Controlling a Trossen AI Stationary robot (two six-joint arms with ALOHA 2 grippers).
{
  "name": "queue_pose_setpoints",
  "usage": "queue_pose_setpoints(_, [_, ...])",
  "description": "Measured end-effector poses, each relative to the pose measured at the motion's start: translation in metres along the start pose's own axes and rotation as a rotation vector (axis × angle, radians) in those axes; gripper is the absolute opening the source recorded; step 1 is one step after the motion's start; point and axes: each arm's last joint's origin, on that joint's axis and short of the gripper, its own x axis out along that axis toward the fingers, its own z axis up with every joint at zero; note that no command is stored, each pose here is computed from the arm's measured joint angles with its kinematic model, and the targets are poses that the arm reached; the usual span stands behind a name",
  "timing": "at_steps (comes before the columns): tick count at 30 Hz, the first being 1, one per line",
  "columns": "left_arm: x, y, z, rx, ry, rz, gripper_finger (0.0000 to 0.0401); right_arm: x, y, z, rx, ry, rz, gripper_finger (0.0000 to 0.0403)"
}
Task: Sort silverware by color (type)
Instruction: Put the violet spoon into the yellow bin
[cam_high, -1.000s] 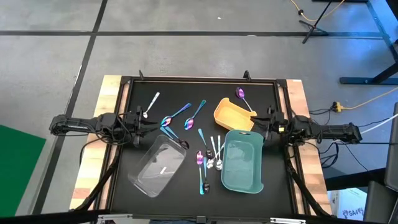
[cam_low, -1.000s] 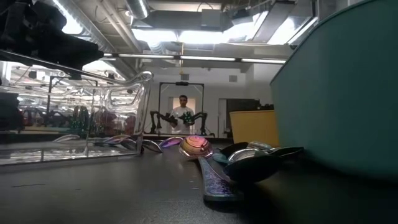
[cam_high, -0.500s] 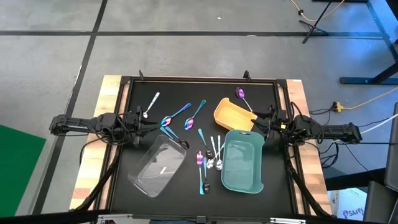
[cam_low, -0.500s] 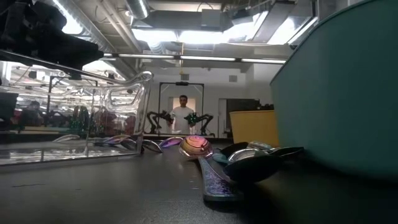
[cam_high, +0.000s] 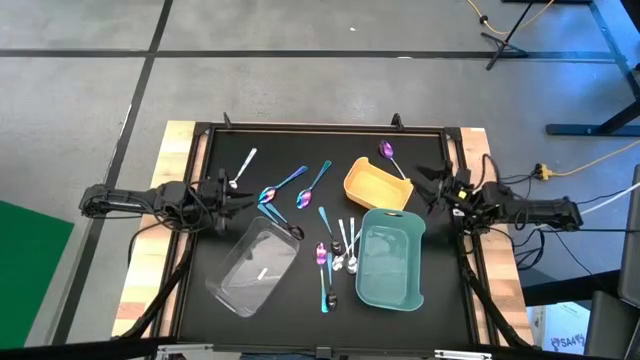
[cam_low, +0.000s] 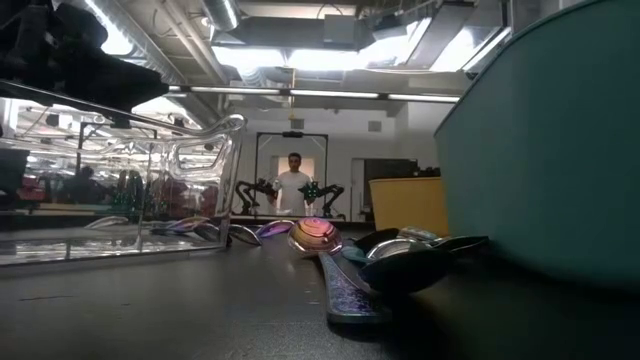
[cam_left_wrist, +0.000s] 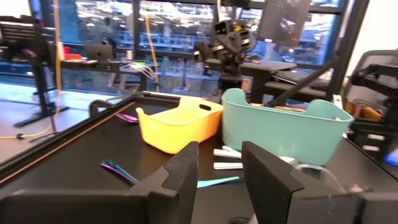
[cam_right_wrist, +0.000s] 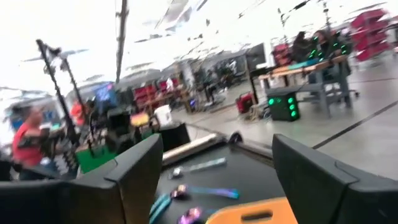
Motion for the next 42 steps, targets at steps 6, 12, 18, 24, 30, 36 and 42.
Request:
queue_pose_setpoints(6, [0.000, 0.002, 0.001, -0.003, -0.017, 0.076, 0.0118, 0.006, 0.004, 0.028, -0.032, 0.016, -0.194, 0.0289])
queue_pose_setpoints(12, [0.000, 0.003, 0.001, -0.003, -0.021, 0.097, 0.0118, 0.021, 0.011, 0.055, -0.142, 0.118, -0.413, 0.0289])
queue_pose_setpoints(18, [0.000, 0.003, 0.001, -0.004, -0.021, 0.097, 0.0118, 0.051, 0.012, 0.081, -0.265, 0.257, -0.576, 0.0289])
queue_pose_setpoints(24, [0.000, 0.003, 0.001, -0.005, -0.021, 0.097, 0.0118, 0.087, -0.006, 0.097, -0.252, 0.475, -0.661, 0.0289])
queue_pose_setpoints(30, [0.000, 0.003, 0.002, -0.006, -0.021, 0.098, 0.0118, 0.122, -0.043, 0.093, -0.140, 0.706, -0.688, 0.0289])
queue_pose_setpoints(36, [0.000, 0.003, 0.002, -0.006, -0.021, 0.098, 0.0118, 0.144, -0.085, 0.065, -0.028, 0.885, -0.717, 0.0289])
queue_pose_setpoints(42, [0.000, 0.003, 0.002, -0.006, -0.021, 0.098, 0.0118, 0.153, -0.113, 0.034, 0.044, 1.046, -0.753, 0.0289])
